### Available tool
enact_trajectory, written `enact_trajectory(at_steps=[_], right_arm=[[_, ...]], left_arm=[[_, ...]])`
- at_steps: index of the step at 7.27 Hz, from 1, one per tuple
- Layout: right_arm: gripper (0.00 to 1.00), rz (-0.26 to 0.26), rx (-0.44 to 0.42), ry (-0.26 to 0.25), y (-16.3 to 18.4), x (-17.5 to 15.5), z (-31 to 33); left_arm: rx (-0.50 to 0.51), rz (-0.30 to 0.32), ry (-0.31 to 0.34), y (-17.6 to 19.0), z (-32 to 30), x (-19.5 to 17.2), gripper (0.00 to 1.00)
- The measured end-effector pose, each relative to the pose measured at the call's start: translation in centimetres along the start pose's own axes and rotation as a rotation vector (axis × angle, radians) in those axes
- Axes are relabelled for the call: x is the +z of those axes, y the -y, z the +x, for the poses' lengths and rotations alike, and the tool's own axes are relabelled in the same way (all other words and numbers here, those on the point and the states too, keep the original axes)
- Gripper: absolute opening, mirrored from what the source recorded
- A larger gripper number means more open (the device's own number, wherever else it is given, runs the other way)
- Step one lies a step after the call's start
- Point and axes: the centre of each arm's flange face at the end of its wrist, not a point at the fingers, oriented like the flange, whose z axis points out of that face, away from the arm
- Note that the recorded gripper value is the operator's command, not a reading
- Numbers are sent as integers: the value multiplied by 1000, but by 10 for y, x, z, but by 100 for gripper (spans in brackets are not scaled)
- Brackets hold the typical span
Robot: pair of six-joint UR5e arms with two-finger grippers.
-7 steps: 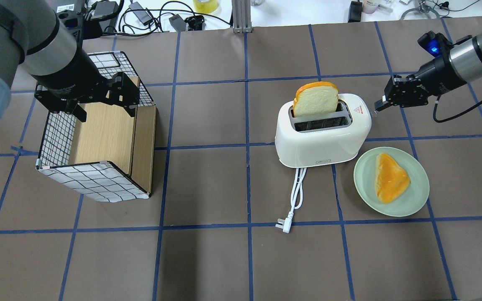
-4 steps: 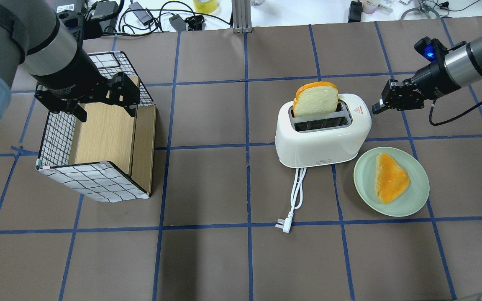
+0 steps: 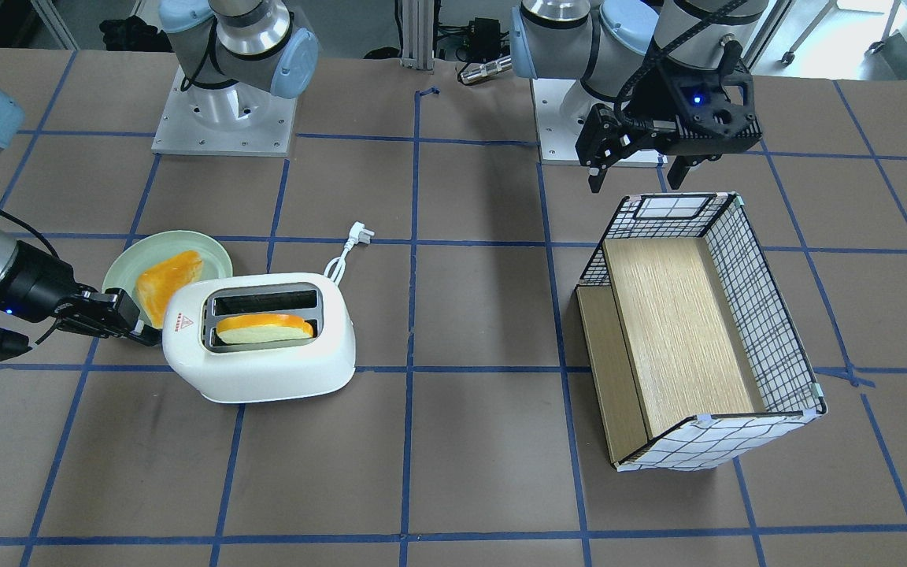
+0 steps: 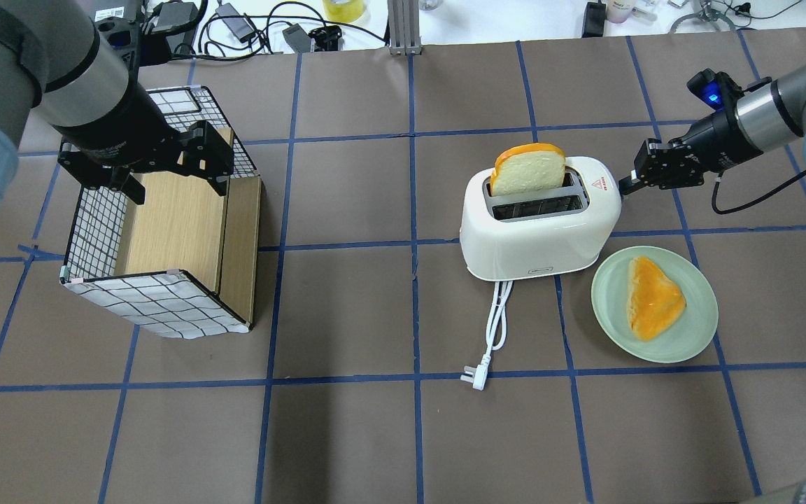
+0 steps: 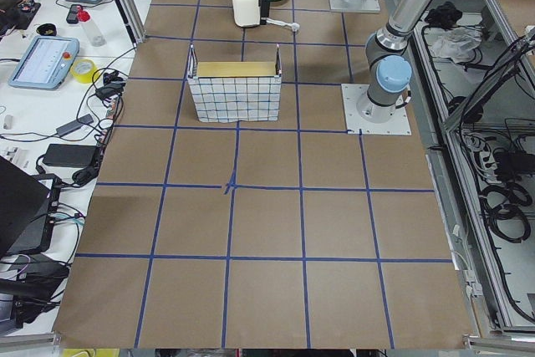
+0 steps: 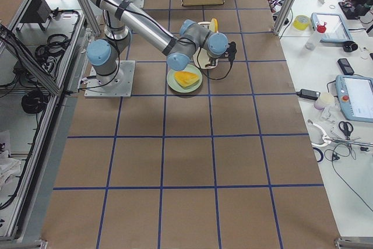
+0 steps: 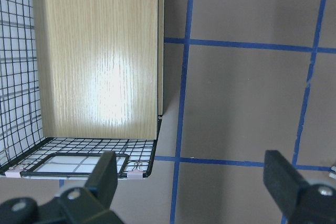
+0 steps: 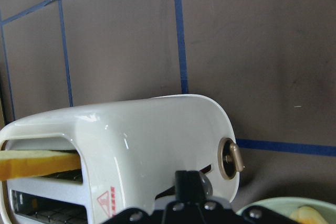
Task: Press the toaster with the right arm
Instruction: 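Press the toaster lever down with the right gripper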
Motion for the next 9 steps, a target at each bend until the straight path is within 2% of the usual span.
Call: enact_trajectory(at_steps=[3,9], right_arm=[[0,11,-7,-4,-1,11,7],[0,0,-11,-10,-1,22,15]], left_arm=[[0,0,1,0,0,0,100],[0,0,1,0,0,0,100]])
